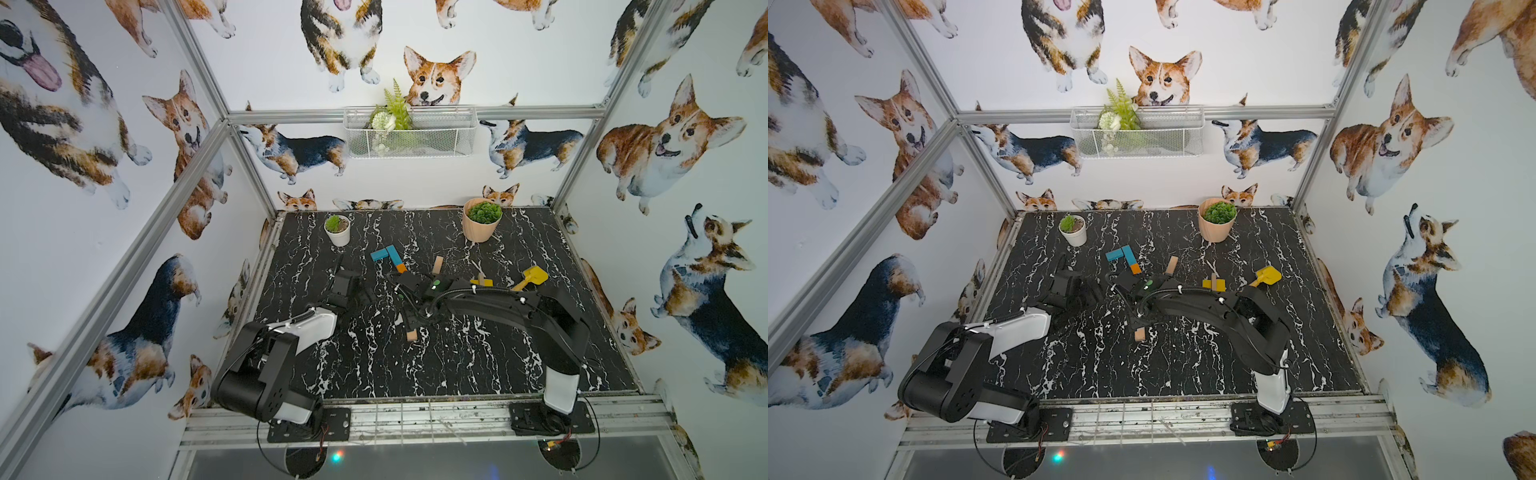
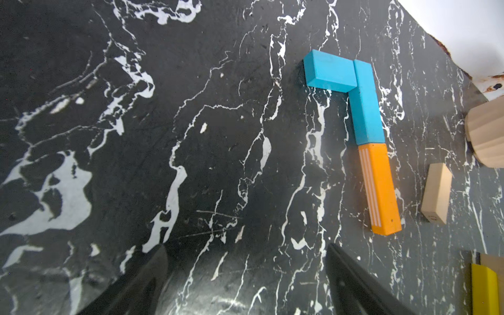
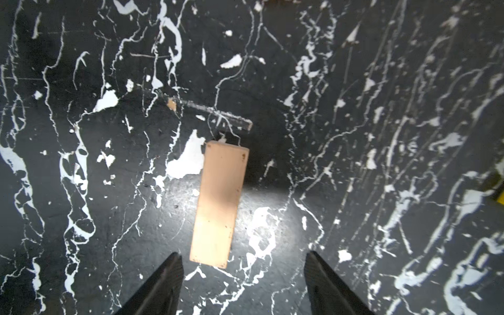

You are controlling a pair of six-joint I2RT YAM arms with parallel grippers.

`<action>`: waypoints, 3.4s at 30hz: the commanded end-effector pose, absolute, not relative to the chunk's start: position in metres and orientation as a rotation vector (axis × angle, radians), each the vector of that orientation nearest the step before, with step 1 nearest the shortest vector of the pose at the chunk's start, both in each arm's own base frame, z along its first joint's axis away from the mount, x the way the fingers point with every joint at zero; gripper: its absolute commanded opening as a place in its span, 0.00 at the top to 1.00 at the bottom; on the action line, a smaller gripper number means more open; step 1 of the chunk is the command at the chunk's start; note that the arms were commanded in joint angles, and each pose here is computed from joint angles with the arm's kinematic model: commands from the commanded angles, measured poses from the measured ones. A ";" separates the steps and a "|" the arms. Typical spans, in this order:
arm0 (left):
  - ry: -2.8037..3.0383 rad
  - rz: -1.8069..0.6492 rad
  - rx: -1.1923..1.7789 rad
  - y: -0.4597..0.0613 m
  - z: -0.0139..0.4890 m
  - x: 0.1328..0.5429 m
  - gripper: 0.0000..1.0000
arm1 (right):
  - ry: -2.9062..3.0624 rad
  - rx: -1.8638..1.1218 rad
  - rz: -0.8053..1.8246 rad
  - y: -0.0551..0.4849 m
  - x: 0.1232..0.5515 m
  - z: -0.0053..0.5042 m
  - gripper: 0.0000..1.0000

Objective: Assemble a giraffe with building blocks
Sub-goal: Pick up the building block from the center of the board, then assemble the building block at the center of the board.

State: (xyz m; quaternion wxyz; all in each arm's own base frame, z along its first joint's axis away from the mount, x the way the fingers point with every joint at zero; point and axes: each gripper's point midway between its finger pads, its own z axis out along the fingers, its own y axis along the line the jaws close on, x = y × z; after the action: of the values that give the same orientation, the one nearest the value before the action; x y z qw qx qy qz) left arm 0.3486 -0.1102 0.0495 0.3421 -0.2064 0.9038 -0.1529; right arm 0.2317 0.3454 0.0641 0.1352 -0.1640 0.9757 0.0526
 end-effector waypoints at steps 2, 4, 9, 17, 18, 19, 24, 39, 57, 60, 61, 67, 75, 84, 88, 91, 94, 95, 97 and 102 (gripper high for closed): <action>2.332 -0.393 -0.564 -0.108 0.051 0.351 0.07 | 2.842 -0.474 0.129 0.361 0.231 0.051 0.28; 2.330 -0.393 -0.561 -0.108 0.051 0.351 0.07 | 2.851 -0.491 0.104 0.362 0.230 0.042 0.30; 2.335 -0.396 -0.558 -0.109 0.050 0.352 0.07 | 2.869 -0.520 0.050 0.357 0.228 0.025 0.43; 2.336 -0.406 -0.550 -0.111 0.050 0.353 0.07 | 2.865 -0.585 -0.008 0.342 0.228 0.017 0.86; 2.336 -0.405 -0.551 -0.110 0.050 0.353 0.07 | 2.868 -0.588 -0.010 0.338 0.230 0.017 0.90; 2.334 -0.406 -0.549 -0.110 0.051 0.353 0.07 | 2.872 -0.580 -0.004 0.333 0.234 0.019 0.94; 2.321 -0.403 -0.541 -0.109 0.055 0.353 0.07 | 2.860 -0.598 0.126 0.310 0.262 0.042 0.97; 2.307 -0.406 -0.522 -0.109 0.060 0.353 0.07 | 2.864 -0.669 0.210 0.315 0.325 0.061 0.96; 2.308 -0.419 -0.515 -0.112 0.061 0.354 0.07 | 2.910 -0.703 0.156 0.327 0.319 0.032 0.93; 2.307 -0.421 -0.512 -0.112 0.061 0.354 0.07 | 2.913 -0.698 0.156 0.328 0.320 0.029 0.93; 2.309 -0.422 -0.511 -0.112 0.061 0.354 0.07 | 2.912 -0.698 0.158 0.329 0.321 0.029 0.93; 2.310 -0.429 -0.508 -0.113 0.061 0.354 0.07 | 2.916 -0.695 0.152 0.331 0.323 0.025 0.92; 2.313 -0.435 -0.509 -0.114 0.060 0.354 0.07 | 2.926 -0.691 0.144 0.332 0.324 0.020 0.92; 2.315 -0.443 -0.505 -0.116 0.060 0.355 0.07 | 2.927 -0.697 0.148 0.335 0.325 0.019 0.92; 2.312 -0.442 -0.505 -0.115 0.061 0.355 0.07 | 2.934 -0.699 0.148 0.335 0.325 0.017 0.91; 2.313 -0.442 -0.506 -0.115 0.061 0.354 0.07 | 2.935 -0.706 0.146 0.337 0.324 0.016 0.91; 2.312 -0.443 -0.506 -0.115 0.061 0.354 0.07 | 2.938 -0.711 0.136 0.337 0.324 0.014 0.90; 2.311 -0.442 -0.507 -0.115 0.061 0.355 0.07 | 2.938 -0.709 0.131 0.336 0.324 0.015 0.89; 2.312 -0.442 -0.504 -0.116 0.061 0.354 0.07 | 2.942 -0.712 0.129 0.336 0.324 0.014 0.88; 2.310 -0.439 -0.503 -0.115 0.062 0.354 0.07 | 2.940 -0.712 0.134 0.337 0.323 0.016 0.70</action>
State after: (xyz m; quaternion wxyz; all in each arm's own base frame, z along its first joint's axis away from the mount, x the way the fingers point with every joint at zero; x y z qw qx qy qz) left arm 0.3498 -0.1146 0.0559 0.3487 -0.1968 0.9011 -0.1666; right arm 0.3296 0.3388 0.0208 0.0732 -0.2360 0.9679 0.0462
